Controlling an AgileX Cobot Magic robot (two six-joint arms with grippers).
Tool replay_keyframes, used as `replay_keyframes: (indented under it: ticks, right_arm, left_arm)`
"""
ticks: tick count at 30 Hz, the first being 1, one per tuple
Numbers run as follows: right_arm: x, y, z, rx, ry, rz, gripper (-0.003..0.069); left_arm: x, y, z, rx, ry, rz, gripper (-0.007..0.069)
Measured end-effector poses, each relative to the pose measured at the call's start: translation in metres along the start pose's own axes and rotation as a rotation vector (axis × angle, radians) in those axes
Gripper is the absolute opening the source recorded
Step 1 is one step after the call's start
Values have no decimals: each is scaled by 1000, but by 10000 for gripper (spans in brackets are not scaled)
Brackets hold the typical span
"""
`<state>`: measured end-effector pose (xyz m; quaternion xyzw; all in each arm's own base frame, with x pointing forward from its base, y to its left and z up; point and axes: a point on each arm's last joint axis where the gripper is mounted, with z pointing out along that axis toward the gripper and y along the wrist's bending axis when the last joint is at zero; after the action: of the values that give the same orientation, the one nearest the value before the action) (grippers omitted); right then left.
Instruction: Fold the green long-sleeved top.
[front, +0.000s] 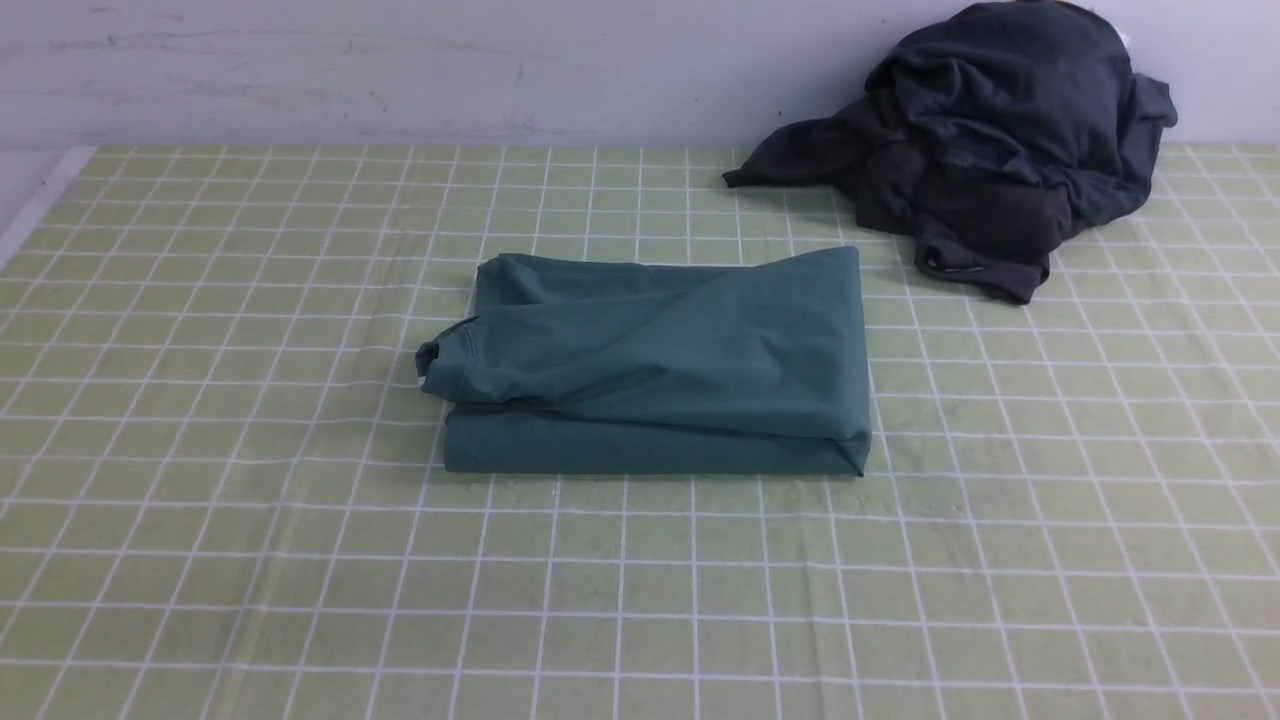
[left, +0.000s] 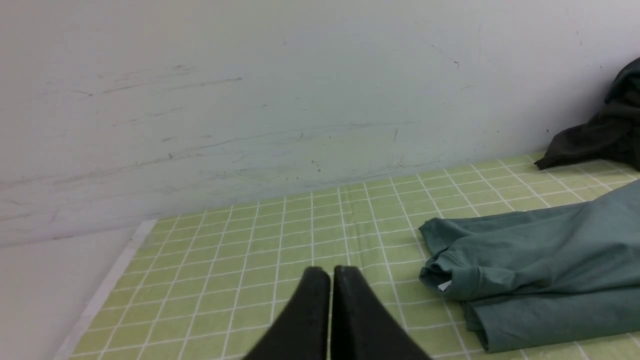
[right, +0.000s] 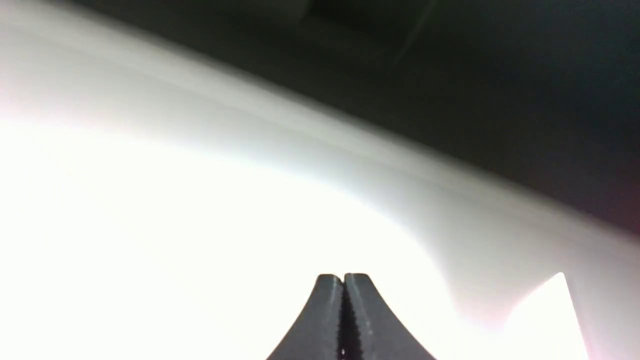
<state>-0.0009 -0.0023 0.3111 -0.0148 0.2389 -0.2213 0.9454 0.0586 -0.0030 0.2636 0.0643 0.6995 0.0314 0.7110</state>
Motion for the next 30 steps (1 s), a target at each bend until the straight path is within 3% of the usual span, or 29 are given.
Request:
replay_keyframes:
  ticks: [2,12,15,18,23,30]
  right_arm:
    - [28,9,-20,-42,127,0,-13]
    - [72,24,-42,-198,605,35,-13]
    - [89,31,-61,-250,888,137,-13]
    - [96,36,-72,-291,1035,176,-13]
    - [100,41,-87,-379,1194,204,-13]
    - [101,41,-89,-395,1220,203,-13]
  left_arm:
    - [0,0,0,0,0,-1,-3]
    - [0,0,0,0,-1,-1,-3]
    - [0,0,0,0,-1,-1,-3]
    - [0,0,0,0,-1,-1,-3]
    - [0,0,0,0,-1,-1,-3]
    - [0,0,0,0,-2,-1,-3]
